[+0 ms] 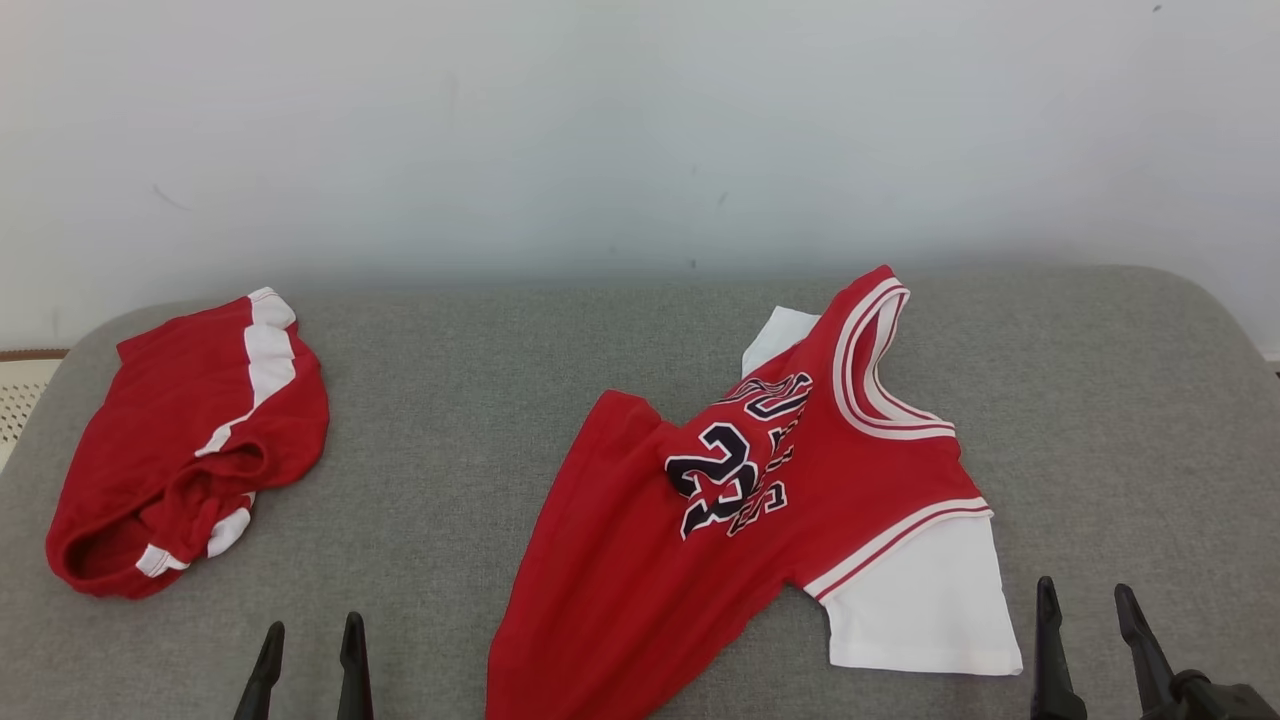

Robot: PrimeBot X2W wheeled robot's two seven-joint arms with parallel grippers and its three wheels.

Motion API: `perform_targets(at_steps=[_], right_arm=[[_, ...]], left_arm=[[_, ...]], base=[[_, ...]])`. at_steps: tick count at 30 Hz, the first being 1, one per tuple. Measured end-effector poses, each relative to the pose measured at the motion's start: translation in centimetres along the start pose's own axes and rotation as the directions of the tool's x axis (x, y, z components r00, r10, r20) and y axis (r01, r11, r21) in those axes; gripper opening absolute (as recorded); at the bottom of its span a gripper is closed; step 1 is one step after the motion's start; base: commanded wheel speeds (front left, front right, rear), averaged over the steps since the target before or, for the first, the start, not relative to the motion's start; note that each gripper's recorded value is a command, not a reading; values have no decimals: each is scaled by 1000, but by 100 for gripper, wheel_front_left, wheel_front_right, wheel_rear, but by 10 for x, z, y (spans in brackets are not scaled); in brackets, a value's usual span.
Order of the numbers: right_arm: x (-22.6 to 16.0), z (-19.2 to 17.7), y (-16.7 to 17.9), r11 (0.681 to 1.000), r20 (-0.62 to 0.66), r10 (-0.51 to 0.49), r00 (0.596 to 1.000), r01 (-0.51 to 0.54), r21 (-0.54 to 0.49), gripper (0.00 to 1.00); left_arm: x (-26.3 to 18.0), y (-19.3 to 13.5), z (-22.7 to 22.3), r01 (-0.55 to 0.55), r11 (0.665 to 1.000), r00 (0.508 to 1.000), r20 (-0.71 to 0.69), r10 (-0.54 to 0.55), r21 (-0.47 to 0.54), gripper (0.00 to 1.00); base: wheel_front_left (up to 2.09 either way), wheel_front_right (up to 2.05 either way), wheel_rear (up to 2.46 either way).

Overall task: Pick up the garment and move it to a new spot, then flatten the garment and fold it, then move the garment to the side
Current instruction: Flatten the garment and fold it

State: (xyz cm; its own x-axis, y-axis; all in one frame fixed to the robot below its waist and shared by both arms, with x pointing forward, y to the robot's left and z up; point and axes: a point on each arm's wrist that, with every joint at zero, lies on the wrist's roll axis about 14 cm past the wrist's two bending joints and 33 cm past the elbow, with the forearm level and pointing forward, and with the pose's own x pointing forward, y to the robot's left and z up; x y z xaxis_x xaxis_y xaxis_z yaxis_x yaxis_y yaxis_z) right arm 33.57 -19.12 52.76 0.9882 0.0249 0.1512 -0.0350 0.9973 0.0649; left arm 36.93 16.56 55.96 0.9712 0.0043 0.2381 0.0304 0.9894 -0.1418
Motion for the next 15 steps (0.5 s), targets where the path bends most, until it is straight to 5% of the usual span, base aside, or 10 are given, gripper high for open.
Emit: perform_targets(at_steps=[15], right_arm=[[-1, 1, 6, 1000, -1, 17, 1000, -17, -3, 100]], left_arm=[[-5, -3, -2, 7, 1000, 1000, -9, -7, -3, 100]], base=[[0, 0, 0]])
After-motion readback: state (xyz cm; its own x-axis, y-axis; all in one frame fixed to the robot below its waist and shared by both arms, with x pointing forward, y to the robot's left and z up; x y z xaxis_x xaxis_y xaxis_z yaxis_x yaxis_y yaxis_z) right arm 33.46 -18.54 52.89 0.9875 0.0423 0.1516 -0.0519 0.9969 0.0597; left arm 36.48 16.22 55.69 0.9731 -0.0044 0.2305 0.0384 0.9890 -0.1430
